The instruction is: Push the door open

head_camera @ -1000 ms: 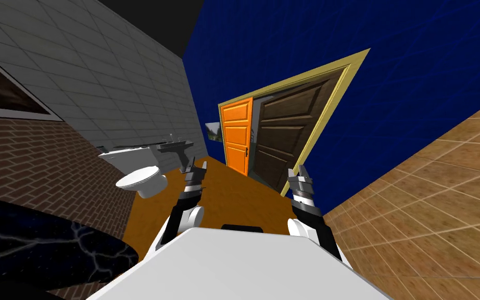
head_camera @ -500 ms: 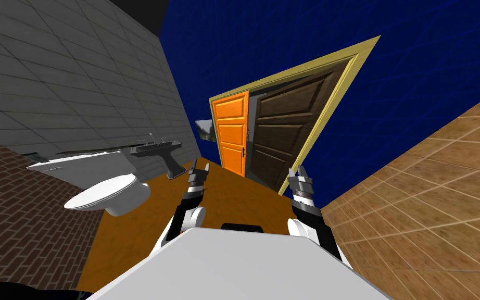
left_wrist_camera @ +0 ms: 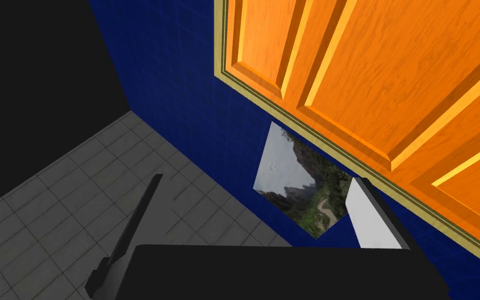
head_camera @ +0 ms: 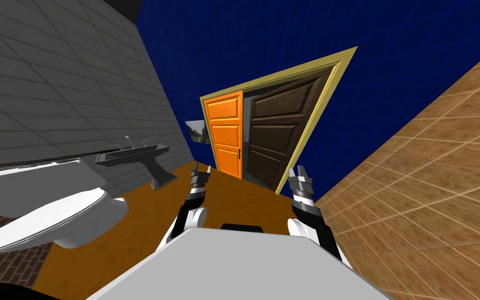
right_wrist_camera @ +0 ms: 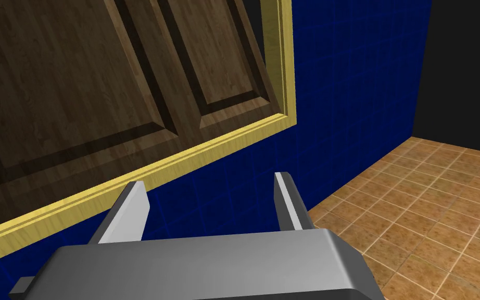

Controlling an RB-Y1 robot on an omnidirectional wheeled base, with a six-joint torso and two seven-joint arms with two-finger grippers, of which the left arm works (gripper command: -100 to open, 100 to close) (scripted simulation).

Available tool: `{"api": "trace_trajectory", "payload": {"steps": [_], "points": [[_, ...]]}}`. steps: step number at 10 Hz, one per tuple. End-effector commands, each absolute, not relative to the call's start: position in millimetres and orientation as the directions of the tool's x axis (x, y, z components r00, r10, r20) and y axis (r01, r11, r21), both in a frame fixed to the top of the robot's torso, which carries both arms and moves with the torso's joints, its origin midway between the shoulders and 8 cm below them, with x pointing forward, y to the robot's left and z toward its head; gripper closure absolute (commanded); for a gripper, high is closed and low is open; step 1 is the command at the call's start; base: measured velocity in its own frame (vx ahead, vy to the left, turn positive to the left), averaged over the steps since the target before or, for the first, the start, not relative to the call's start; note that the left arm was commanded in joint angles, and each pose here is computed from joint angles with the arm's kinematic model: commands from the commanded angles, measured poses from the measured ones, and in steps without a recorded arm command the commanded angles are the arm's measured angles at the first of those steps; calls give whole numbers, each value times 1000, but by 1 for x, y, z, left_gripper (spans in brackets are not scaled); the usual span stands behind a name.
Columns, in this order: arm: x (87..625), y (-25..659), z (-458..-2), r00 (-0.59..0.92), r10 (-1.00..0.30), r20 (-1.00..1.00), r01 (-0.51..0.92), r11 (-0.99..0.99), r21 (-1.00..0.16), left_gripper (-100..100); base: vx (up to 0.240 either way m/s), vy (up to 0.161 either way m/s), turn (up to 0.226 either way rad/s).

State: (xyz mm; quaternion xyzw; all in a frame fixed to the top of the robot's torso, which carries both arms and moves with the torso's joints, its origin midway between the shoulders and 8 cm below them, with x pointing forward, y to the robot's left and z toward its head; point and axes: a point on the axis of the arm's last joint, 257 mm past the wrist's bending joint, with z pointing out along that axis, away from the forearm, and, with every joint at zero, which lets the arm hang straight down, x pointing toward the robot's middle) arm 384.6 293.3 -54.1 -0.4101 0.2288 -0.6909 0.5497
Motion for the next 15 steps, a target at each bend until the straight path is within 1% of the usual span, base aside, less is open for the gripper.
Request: {"api": "trace_trajectory", "payload": {"steps": [1,2,4,6,15], "points": [[388,294,-63,-71,-936,345,563,-323,-761,-100,99,35,-180],[391,296,-73,-83,-921,379,551,-360,-753,-100,118,51,-314],[394,298,-84,-94,-904,418,539,-399,-742,-100,118,57,-171],[398,302,-101,-107,-873,475,521,-456,-721,-100,124,75,-243],[407,315,-157,-122,-752,648,473,-618,-628,-100,83,62,-182]]}}
